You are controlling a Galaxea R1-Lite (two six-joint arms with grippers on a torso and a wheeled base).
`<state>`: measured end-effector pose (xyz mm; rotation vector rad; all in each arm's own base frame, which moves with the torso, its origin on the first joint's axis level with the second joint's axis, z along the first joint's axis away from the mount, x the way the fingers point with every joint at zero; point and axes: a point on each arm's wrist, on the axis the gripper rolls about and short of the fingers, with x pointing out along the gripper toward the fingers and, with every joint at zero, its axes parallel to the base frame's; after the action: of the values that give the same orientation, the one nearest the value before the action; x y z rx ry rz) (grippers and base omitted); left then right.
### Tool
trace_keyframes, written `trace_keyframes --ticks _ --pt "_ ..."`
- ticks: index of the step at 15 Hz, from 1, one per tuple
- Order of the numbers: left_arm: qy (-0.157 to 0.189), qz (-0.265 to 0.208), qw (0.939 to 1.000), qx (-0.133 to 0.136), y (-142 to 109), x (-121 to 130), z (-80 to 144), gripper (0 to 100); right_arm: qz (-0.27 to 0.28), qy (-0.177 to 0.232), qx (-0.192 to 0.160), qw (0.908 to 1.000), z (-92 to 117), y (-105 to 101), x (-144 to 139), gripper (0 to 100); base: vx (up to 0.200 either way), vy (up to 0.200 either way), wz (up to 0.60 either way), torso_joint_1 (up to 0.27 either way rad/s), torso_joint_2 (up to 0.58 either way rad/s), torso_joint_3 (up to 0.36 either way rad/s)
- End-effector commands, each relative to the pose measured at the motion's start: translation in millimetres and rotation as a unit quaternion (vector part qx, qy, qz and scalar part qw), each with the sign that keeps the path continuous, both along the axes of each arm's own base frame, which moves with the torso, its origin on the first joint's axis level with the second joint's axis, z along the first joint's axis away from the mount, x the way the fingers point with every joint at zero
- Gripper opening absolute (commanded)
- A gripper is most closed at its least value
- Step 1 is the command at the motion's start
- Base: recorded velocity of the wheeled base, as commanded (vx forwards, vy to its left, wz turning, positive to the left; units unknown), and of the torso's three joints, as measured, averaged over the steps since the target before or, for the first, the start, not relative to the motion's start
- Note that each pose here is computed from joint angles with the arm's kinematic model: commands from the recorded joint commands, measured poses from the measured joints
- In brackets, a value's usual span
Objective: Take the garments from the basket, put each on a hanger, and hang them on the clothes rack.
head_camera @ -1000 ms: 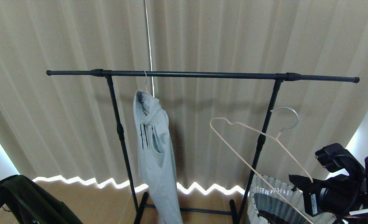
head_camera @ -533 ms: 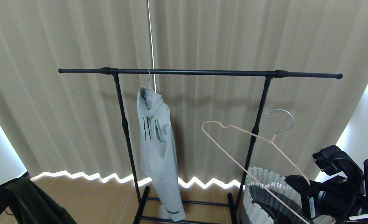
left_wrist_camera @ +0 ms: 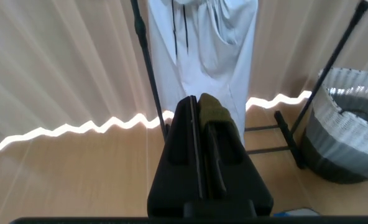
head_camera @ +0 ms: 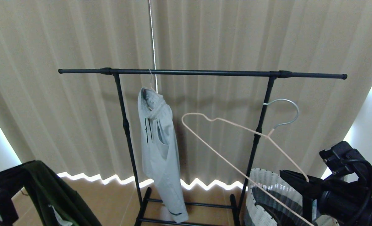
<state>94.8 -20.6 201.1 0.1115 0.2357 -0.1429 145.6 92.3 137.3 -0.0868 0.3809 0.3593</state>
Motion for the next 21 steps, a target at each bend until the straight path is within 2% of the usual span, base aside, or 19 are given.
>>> trace_keyframes --ticks 1,2,4,5,6,7,8,9,11,16,21 --pt "0.015 0.053 0.9984 0.007 -12.1 57.9 30.2 0 0.019 -0.006 0.006 0.9998 4.5 7.0 1.8 0 0.0 0.0 0.0 0.0 0.0 0.0" --pt "0.017 0.078 0.9968 0.004 -16.1 75.4 36.3 0 0.038 -0.013 0.014 0.9991 12.5 15.2 5.0 0 0.0 0.0 0.0 0.0 0.0 0.0" --pt "0.025 0.08 0.9963 -0.023 -28.1 99.5 41.9 0 0.069 -0.007 0.015 0.9975 14.7 34.1 8.8 0 0.0 0.0 0.0 0.0 0.0 0.0" --pt "0.032 0.075 0.9959 -0.04 -38.3 113.1 42.9 0 0.084 0.001 0.027 0.9961 15.7 47.5 11.1 0 0.0 0.0 0.0 0.0 0.0 0.0" --pt "0.033 0.077 0.9955 -0.045 -42.0 117.9 43.4 0 0.089 0.006 0.036 0.9954 16.5 53.0 11.2 0 0.0 0.0 0.0 0.0 0.0 0.0" --pt "0.039 0.099 0.9935 -0.039 -53.4 133.8 39.7 0 0.109 0.021 0.066 0.9916 18.6 72.8 8.9 0 0.0 0.0 0.0 0.0 0.0 0.0" --pt "0.043 0.119 0.9916 -0.028 -57.7 143.3 35.6 0 0.119 0.029 0.079 0.9894 19.4 81.7 7.7 0 0.0 0.0 0.0 0.0 0.0 0.0" --pt "0.044 0.12 0.9914 -0.027 -57.9 144.0 34.8 0 0.12 0.03 0.079 0.9892 19.3 82.4 7.4 0 0.0 0.0 0.0 0.0 0.0 0.0" --pt "0.044 0.139 0.9893 -0.016 -69.6 162.2 32.2 0 0.137 0.031 0.09 0.986 23.4 94.8 5.3 0 0.0 0.0 0.0 0.0 0.0 0.0" --pt "0.035 0.118 0.9922 -0.016 -84.6 161.5 37.4 0 0.133 0.042 0.088 0.9863 28.6 110.6 17.6 0 0.0 0.0 0.0 0.0 0.0 0.0" --pt "0.033 0.124 0.9917 -0.014 -86.1 159.8 37.9 0 0.122 0.045 0.083 0.988 26.9 116.9 28.5 0 0.0 0.0 0.0 0.0 0.0 0.0"
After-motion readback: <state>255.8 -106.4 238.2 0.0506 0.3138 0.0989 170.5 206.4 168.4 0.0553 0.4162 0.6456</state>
